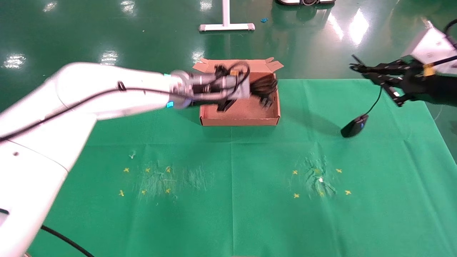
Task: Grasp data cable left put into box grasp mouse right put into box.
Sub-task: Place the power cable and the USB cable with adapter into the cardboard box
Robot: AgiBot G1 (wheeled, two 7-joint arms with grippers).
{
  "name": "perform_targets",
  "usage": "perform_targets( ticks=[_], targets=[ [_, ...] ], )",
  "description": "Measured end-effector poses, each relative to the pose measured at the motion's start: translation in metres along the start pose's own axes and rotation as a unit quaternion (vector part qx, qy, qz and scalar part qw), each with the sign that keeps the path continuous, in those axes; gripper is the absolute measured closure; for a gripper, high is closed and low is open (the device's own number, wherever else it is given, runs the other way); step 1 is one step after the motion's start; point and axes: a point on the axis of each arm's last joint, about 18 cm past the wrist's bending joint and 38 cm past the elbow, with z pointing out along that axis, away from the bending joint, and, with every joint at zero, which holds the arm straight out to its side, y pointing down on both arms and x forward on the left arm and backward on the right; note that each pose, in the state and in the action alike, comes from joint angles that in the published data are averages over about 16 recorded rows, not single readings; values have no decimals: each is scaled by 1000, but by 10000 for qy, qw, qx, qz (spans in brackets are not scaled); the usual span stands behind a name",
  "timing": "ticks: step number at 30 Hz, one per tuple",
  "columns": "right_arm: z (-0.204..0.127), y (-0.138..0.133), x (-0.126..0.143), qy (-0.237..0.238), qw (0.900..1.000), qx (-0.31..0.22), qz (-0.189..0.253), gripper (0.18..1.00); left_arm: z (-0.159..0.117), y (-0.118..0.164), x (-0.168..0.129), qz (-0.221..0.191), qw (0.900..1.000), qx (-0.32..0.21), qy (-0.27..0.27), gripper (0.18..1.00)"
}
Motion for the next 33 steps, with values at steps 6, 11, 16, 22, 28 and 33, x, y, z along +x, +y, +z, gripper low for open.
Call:
perform_targets(
  ticks=[6,11,16,22,28,33],
  targets=[
    [-11,-2,9,104,9999,80,-28,965,16,2,14,126,9999,-63,33,918],
    [-11,-5,12,159,9997,159,-48,966,18,2,14,116,9999,-79,18,906],
    [-8,-11,14,200,9994,262,-79,966,14,14,2,34,9996,-242,-136,880],
    [-3,-27,16,232,9984,474,-189,966,-12,53,-36,-177,9951,-737,-638,819],
    [12,-53,14,192,9962,781,-335,966,-67,113,-83,-366,9788,-1515,-1329,726],
    [34,-84,6,88,9928,1082,-505,966,-110,149,-108,-446,9630,-2023,-1726,626]
  ],
)
